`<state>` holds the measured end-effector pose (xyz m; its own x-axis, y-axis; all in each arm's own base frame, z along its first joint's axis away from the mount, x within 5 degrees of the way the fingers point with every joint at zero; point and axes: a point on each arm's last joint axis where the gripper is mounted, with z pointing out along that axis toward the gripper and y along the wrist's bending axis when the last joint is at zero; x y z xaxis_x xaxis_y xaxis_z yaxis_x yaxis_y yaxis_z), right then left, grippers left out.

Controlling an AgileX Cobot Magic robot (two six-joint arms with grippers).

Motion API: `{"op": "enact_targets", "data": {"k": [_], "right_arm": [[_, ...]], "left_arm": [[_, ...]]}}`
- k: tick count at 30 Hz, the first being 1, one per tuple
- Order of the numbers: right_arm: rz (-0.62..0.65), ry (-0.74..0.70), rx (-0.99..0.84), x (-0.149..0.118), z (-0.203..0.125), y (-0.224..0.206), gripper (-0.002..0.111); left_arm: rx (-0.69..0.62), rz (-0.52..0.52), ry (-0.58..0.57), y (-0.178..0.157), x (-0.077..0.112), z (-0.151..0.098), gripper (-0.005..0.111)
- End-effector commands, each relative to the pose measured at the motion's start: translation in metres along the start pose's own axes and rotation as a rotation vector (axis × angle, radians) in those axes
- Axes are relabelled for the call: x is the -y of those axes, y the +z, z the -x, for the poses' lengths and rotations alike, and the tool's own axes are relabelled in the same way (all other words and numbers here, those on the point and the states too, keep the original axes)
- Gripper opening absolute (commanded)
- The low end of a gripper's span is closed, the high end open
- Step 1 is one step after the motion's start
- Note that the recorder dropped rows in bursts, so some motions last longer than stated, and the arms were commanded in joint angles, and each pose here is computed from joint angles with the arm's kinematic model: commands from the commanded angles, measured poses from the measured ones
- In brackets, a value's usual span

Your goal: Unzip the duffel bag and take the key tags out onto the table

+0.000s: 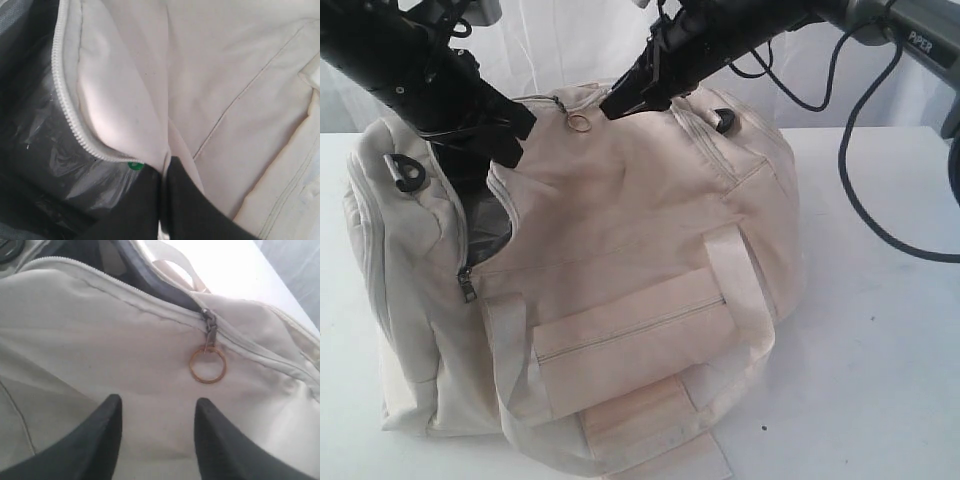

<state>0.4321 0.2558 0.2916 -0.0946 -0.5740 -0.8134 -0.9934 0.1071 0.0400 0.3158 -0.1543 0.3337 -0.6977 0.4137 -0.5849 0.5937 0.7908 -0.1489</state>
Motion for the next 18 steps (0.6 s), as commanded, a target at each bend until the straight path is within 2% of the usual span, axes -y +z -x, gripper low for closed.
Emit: {"op": "enact_targets", "data": {"k": [1, 4, 10, 13, 18], "right_arm": [[-0.059, -0.014, 0.001, 0.006, 0.0, -0.008, 0.041], [-0.053, -0.128, -0.008, 0.006, -0.001, -0.008, 0.045], [-0.043, -0.194, -0.006, 0.002, 0.002, -0.004, 0.07], [-0.024, -0.235, -0.008, -0.003, 0.006, 0.003, 0.071], [-0.014, -0.301, -0.015, -0.013, 0.012, 0.017, 0.071]], "left_arm": [[-0.024, -0.05, 0.074, -0.008, 0.008, -0.002, 0.0], [-0.035, -0.092, 0.13, -0.008, 0.012, -0.004, 0.0], [-0.096, -0.143, 0.278, -0.009, 0.015, -0.01, 0.0], [-0.121, -0.173, 0.349, -0.009, 0.017, -0.013, 0.0], [-0.114, -0.223, 0.385, -0.01, 0.021, -0.014, 0.0]]}}
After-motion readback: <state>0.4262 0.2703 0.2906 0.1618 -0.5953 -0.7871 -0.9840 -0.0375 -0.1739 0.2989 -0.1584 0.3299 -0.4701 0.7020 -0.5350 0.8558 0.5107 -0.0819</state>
